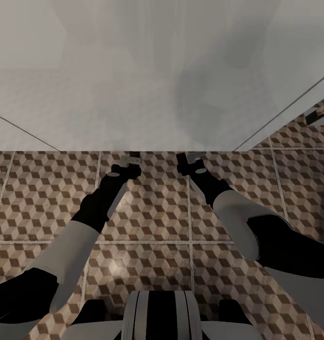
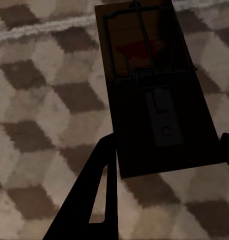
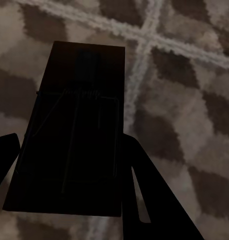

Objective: Take the four mousetraps from the cabinet in the bathroom and place them on the bathroom floor. Make sure all four end up on the same floor surface, and ensure that at least two of them are either under or directly next to the same bathroom sink.

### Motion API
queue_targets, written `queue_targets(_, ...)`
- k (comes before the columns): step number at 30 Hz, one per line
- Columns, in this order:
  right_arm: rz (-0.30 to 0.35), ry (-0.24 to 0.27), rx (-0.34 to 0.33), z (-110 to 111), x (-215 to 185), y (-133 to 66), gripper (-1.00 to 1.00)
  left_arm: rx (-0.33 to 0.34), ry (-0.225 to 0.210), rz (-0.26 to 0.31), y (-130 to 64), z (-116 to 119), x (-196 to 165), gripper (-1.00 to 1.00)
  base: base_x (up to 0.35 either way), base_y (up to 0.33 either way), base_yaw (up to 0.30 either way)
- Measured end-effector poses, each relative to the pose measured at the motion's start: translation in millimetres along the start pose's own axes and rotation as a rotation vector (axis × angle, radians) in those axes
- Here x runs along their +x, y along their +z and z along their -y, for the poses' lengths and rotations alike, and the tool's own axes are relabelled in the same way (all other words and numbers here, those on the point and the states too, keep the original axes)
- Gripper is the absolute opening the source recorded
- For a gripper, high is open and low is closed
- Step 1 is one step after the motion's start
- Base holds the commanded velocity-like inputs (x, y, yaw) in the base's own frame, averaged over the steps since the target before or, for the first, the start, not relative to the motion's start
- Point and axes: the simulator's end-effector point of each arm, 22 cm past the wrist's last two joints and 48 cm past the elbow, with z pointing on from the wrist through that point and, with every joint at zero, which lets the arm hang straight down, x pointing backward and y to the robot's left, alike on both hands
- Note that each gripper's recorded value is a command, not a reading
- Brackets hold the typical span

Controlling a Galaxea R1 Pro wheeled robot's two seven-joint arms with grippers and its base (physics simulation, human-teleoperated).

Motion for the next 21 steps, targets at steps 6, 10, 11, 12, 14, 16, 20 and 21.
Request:
queue_targets(6,-0.002,-0.002,0.0,-0.2,0.7,0.0,-1.0,0.011,-0.009,-0.017,13.5,15.2,32.5,-1.0,0.0,0.0,0.0)
queue_targets(10,-0.004,-0.002,0.0,-0.2,1.2,0.0,-1.0,0.012,-0.006,-0.055,17.7,18.4,52.4,-1.0,0.0,0.0,0.0)
queue_targets(11,-0.005,-0.002,0.0,-0.2,1.5,0.0,-1.0,0.011,-0.005,-0.064,18.4,18.8,56.9,-1.0,0.0,0.0,0.0)
queue_targets(12,-0.006,-0.002,0.0,-0.1,1.6,0.0,-1.0,0.011,-0.004,-0.068,18.7,19.1,58.7,-1.0,0.0,0.0,0.0)
queue_targets(14,-0.006,-0.002,0.001,0.0,1.8,0.0,-1.0,0.012,-0.004,-0.079,19.3,20.2,63.7,-1.0,0.0,0.0,0.0)
queue_targets(16,-0.007,-0.002,0.001,0.1,1.9,0.0,-1.0,0.014,-0.001,-0.101,20.4,22.6,73.4,-1.0,0.0,0.0,0.0)
queue_targets(20,-0.008,-0.002,0.001,0.1,2.2,0.0,-1.0,0.014,0.001,-0.116,21.1,23.9,80.0,-1.0,0.0,0.0,0.0)
queue_targets(21,-0.008,-0.003,0.001,0.1,2.3,0.0,-1.0,0.014,0.001,-0.116,21.1,24.1,79.8,-1.0,0.0,0.0,0.0)
